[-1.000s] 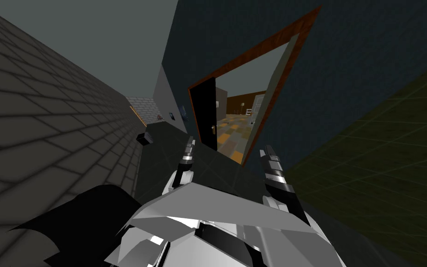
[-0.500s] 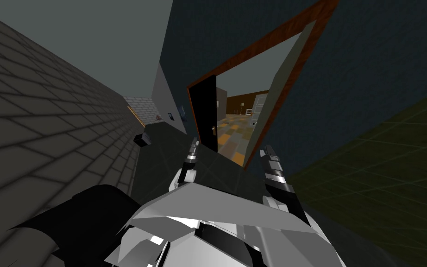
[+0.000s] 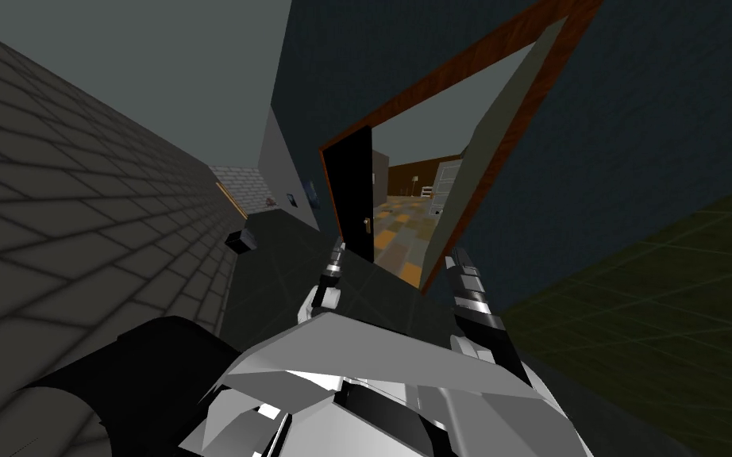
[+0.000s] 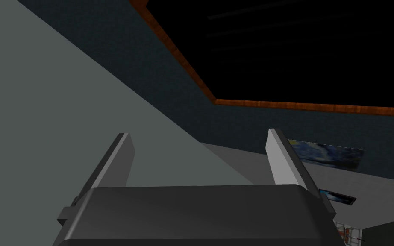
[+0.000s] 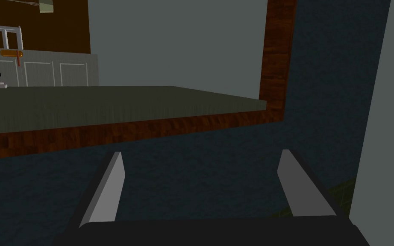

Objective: Push the door open

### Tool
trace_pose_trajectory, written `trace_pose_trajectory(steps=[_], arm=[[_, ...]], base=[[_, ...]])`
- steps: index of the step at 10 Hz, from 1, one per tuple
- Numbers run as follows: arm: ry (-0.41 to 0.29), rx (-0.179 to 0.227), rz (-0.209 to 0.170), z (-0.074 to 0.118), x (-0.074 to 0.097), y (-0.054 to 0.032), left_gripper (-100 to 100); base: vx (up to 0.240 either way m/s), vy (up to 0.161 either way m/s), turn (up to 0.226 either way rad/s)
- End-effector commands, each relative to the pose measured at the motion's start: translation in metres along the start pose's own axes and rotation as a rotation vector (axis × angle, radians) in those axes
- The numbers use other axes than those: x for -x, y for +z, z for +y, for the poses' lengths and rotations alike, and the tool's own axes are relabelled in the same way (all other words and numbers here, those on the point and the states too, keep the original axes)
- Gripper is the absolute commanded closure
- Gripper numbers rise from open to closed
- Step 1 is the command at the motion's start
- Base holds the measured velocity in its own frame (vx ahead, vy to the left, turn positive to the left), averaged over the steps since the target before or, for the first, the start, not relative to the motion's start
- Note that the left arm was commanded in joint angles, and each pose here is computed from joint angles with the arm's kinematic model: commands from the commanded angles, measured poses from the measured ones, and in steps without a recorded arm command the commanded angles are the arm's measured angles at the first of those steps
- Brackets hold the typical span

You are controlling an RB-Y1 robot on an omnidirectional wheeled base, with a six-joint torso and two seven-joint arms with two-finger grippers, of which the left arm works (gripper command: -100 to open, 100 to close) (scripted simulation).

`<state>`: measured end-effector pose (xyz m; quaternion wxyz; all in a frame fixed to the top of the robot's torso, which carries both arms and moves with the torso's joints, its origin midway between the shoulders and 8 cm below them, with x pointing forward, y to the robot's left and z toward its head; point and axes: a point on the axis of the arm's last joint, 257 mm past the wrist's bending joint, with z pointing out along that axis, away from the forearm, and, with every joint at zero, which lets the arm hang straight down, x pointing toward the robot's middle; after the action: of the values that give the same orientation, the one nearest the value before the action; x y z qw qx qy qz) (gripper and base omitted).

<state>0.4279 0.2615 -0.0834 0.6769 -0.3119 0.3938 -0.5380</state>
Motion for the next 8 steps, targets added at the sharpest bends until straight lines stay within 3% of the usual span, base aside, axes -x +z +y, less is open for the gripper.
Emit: trace_pose_trajectory(steps=[1,8], arm=[[-0.020,0.013,0.014,0.010,-0.008,0.0042,-100],[-0.106,0.081,0.083,0.057,-0.048,0.0171,-100]], base=[[0.091,0.071,-0.018],[0.097,0.076,-0.017]])
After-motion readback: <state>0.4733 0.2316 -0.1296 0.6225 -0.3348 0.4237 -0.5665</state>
